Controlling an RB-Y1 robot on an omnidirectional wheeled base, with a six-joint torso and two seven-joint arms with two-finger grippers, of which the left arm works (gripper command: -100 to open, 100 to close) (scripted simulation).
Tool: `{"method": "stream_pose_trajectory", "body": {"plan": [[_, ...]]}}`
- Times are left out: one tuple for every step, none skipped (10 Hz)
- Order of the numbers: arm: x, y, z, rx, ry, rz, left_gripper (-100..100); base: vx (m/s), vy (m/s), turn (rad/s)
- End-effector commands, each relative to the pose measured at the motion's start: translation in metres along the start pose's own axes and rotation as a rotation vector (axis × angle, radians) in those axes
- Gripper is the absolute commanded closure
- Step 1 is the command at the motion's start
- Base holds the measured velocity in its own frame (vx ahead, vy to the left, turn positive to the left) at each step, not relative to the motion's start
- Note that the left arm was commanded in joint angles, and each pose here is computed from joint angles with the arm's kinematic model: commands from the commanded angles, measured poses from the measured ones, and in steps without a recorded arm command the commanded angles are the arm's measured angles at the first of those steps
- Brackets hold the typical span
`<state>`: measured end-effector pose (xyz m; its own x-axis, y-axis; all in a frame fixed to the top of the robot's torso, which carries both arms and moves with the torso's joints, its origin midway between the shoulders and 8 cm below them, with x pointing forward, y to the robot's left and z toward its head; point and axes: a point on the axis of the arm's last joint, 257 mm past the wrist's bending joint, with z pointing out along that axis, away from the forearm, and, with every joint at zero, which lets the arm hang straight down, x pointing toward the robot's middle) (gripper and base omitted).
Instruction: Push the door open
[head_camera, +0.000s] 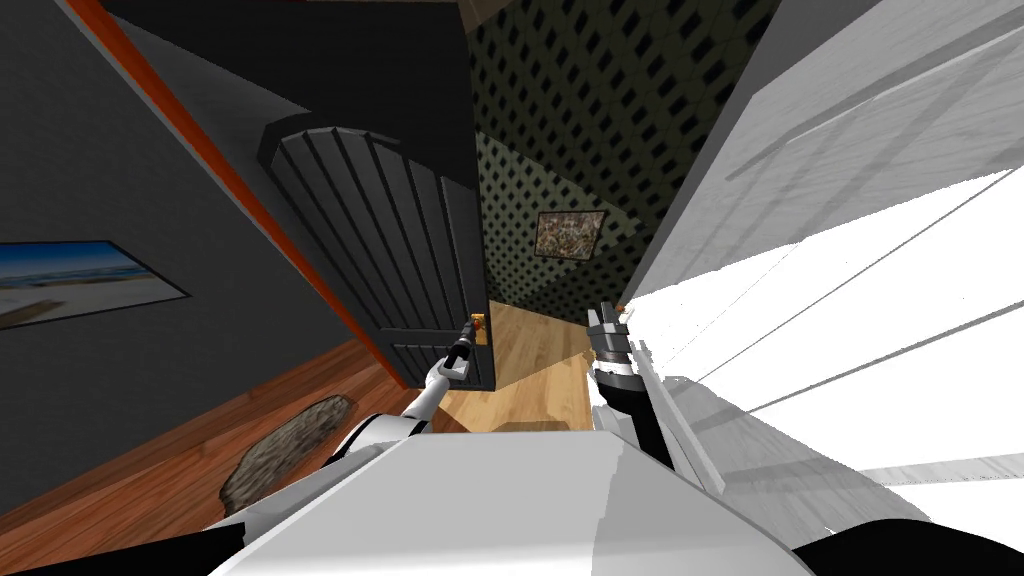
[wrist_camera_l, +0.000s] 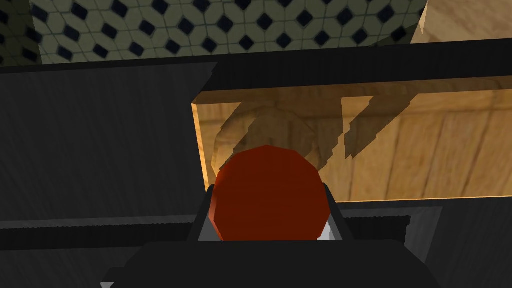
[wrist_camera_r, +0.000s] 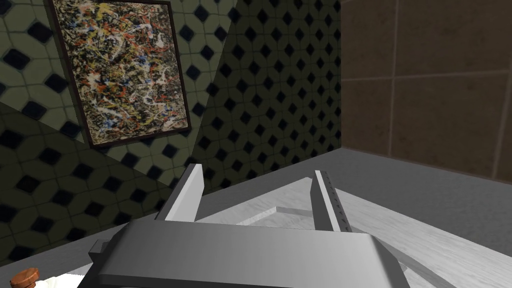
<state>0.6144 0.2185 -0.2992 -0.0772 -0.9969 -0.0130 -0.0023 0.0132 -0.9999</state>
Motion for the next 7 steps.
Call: {"method": "stream_pose_trajectory", "body": {"plan": [[-0.015, -0.002, -0.0002, 0.004, -0.027, 0.001, 100, 0.132, -0.139, 0.074], [-0.022, -0.002, -0.0006, 0.004, -0.042, -0.001, 100, 0.132, -0.157, 0.108], [-0.026, -0.002, -0.0009, 0.003, -0.049, -0.002, 100, 0.120, -0.143, 0.082], [-0.033, -0.002, -0.0014, 0.003, -0.063, -0.003, 100, 0.164, -0.141, 0.061], [-0.039, -0.002, -0.0020, 0.003, -0.076, -0.005, 100, 0.171, -0.155, 0.070], [-0.045, -0.002, -0.0025, 0.003, -0.087, -0.007, 100, 0.142, -0.139, 0.082], [-0.050, -0.002, -0.0031, 0.003, -0.098, -0.008, 100, 0.161, -0.132, 0.070]]}}
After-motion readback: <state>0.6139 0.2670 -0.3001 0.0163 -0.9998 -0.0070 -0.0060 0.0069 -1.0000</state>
